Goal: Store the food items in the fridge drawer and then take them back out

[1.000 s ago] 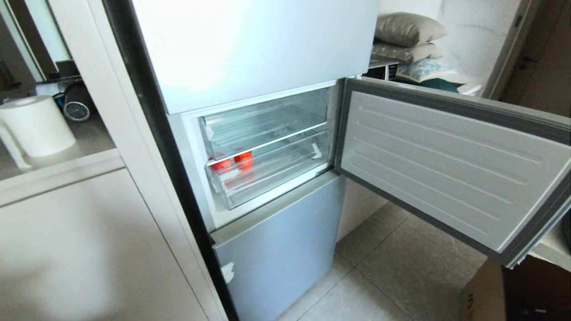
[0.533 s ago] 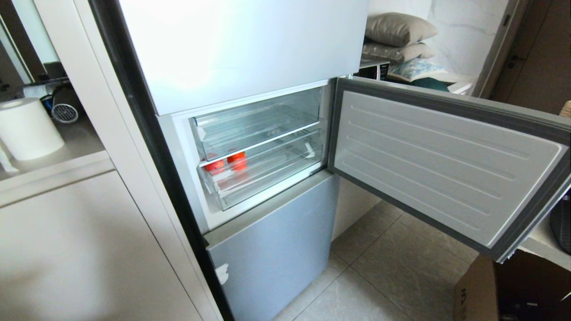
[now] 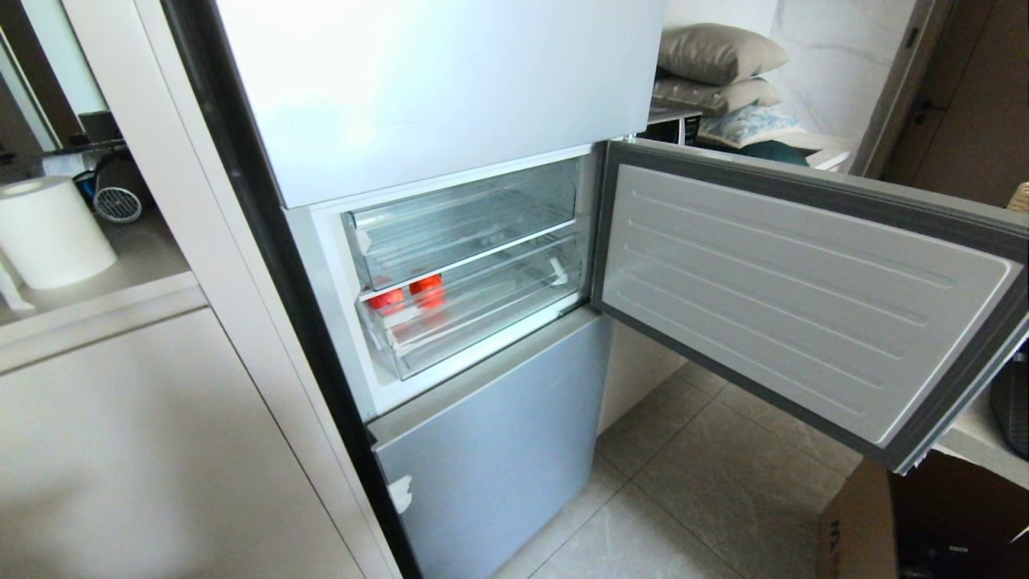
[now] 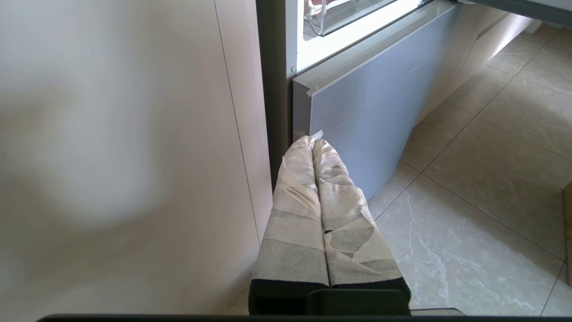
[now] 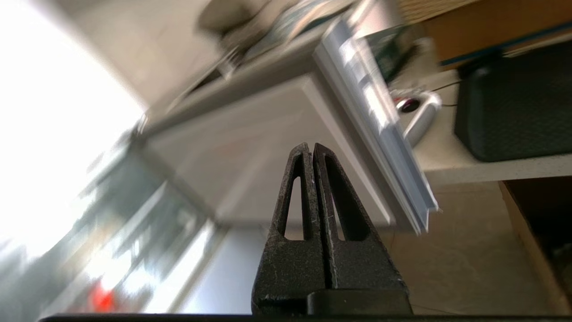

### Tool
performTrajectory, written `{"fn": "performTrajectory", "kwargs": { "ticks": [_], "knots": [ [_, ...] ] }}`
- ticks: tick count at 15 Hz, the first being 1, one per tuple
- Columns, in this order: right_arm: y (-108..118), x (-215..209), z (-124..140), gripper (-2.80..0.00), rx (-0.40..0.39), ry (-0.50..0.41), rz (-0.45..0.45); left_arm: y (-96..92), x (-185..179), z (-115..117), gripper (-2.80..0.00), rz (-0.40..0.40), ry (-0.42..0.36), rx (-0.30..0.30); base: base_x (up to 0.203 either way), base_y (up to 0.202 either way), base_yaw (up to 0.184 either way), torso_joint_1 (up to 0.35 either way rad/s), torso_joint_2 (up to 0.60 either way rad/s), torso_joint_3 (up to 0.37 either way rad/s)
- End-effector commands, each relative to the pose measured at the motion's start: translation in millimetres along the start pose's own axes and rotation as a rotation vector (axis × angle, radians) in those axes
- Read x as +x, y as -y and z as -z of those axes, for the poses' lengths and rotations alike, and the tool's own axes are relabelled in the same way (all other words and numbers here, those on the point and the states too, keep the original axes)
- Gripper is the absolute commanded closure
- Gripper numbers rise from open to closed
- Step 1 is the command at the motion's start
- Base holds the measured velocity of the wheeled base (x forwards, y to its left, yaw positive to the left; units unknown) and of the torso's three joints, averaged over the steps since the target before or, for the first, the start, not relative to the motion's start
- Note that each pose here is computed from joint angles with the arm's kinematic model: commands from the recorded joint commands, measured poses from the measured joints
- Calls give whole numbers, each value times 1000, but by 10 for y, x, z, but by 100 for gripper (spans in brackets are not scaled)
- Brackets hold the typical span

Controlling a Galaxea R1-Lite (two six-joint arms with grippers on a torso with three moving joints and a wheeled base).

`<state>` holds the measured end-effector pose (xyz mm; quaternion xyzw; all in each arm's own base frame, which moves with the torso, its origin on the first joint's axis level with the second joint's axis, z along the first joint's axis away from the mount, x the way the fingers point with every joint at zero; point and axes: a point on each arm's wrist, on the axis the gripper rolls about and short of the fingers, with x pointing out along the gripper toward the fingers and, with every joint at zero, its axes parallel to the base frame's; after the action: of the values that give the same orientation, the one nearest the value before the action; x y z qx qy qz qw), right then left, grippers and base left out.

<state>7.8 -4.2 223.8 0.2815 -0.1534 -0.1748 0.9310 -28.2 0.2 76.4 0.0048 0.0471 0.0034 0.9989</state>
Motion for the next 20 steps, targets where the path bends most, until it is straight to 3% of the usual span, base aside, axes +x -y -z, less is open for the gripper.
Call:
{"fn": "performTrajectory", "kwargs": {
  "ticks": [1, 4, 6, 12, 15, 17, 20],
  "knots": [
    [119, 620, -46, 0, 106, -30, 151, 0, 1, 1, 0, 0, -2, 0, 0, 0, 0, 0, 0, 0],
    [355, 1053, -120, 0, 222, -40, 176, 0, 1, 1, 0, 0, -2, 0, 0, 0, 0, 0, 0, 0],
    [506, 1307, -173, 0, 272, 10, 152, 0, 1, 1, 0, 0, -2, 0, 0, 0, 0, 0, 0, 0],
    [982, 1929, -176, 0, 343, 11, 199, 0, 1, 1, 0, 0, -2, 0, 0, 0, 0, 0, 0, 0],
    [1164, 2240, -186, 0, 415, -40, 150, 0, 1, 1, 0, 0, -2, 0, 0, 0, 0, 0, 0, 0],
    [1269, 2370, -173, 0, 466, -127, 97, 0, 1, 1, 0, 0, -2, 0, 0, 0, 0, 0, 0, 0],
    [1384, 2513, -197, 0, 486, -160, 86, 0, 1, 1, 0, 0, -2, 0, 0, 0, 0, 0, 0, 0]
  ]
}}
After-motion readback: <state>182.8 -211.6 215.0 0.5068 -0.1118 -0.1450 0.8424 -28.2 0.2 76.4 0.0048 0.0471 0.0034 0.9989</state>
